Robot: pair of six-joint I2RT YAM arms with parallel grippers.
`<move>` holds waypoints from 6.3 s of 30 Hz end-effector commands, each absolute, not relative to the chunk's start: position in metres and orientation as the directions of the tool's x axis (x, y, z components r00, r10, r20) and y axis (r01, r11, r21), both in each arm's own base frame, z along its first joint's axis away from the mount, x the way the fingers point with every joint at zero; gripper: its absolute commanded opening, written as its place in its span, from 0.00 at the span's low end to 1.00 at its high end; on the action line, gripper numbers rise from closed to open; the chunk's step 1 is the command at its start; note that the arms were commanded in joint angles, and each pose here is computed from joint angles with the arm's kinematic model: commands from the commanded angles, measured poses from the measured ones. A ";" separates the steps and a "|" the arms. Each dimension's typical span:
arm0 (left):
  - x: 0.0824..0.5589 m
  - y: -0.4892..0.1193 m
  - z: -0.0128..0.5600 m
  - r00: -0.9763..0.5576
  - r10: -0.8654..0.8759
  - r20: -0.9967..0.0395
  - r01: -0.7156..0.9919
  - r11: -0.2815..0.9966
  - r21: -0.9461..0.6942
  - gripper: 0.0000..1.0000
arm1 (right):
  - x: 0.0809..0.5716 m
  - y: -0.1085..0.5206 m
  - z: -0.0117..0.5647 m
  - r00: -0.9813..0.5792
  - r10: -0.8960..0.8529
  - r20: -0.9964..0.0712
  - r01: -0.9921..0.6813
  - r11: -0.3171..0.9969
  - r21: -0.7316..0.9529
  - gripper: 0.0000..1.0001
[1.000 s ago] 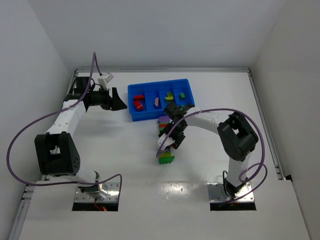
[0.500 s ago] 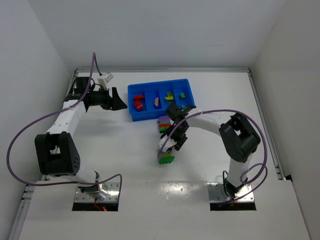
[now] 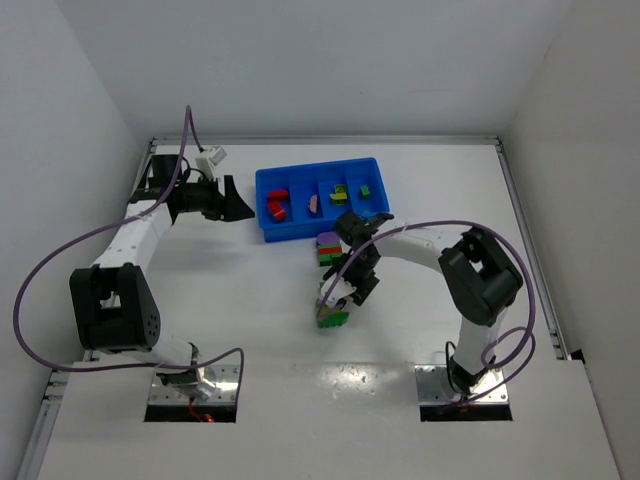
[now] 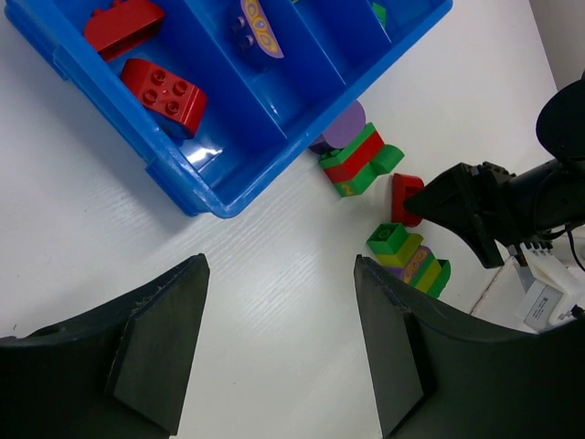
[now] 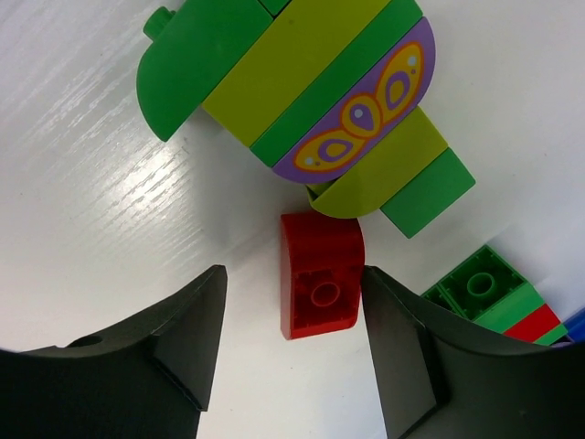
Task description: Sort the legos into containers by color
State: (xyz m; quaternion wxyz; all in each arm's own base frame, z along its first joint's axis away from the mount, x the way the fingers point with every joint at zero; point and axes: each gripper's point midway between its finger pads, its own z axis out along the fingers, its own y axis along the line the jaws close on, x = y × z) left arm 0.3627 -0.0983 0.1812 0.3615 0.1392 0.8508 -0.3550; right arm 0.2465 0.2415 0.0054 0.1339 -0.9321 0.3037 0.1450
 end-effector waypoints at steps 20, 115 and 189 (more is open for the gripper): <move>0.359 -0.099 0.191 -0.666 -0.029 -0.745 0.527 0.689 -0.497 0.70 | 0.281 0.267 0.051 0.698 -0.618 -0.361 -0.714 -0.638 -0.289 0.10; 0.244 -0.297 0.084 0.770 0.458 -0.444 0.597 -0.763 0.248 0.65 | 0.290 0.090 0.186 -0.399 -0.317 -0.860 -0.645 0.764 0.018 0.65; 0.212 -0.287 0.152 -0.005 0.519 -0.855 0.994 0.099 0.054 0.00 | 0.231 0.200 0.151 -0.833 -0.127 -0.538 -0.552 0.245 0.797 0.62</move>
